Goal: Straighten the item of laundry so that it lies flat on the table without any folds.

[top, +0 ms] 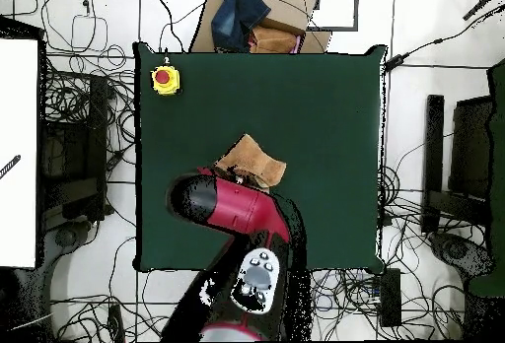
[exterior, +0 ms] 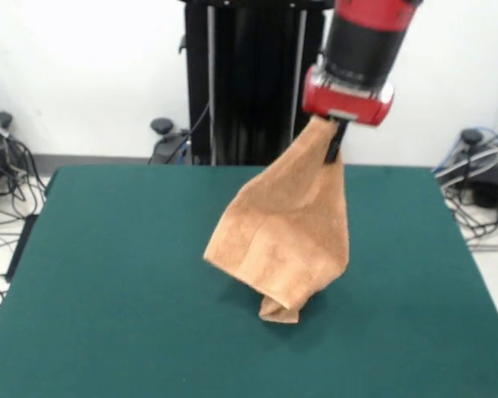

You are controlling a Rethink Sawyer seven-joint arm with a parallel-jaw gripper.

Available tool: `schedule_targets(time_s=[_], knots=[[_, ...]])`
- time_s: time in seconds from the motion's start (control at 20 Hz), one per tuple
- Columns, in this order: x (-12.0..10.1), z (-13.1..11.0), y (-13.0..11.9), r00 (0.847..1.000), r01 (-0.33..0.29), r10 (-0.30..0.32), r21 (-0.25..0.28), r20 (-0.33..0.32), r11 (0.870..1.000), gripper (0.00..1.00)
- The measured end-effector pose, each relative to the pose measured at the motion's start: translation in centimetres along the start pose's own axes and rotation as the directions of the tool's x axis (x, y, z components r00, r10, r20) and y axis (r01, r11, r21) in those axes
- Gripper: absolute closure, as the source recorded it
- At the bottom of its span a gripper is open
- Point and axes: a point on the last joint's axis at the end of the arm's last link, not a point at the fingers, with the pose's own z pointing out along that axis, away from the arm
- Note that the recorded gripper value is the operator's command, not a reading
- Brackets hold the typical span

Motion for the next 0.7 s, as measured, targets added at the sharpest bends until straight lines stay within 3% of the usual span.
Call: schedule_targets(time_s=[0.35,0.7], knots=[[1.9,-6.0,2.0,0.999,0.026,-0.028,-0.037,-0.042,0.999,1.0],[2.5,-9.7,3.0,0.998,0.043,-0.045,-0.048,-0.036,0.998,1.0]])
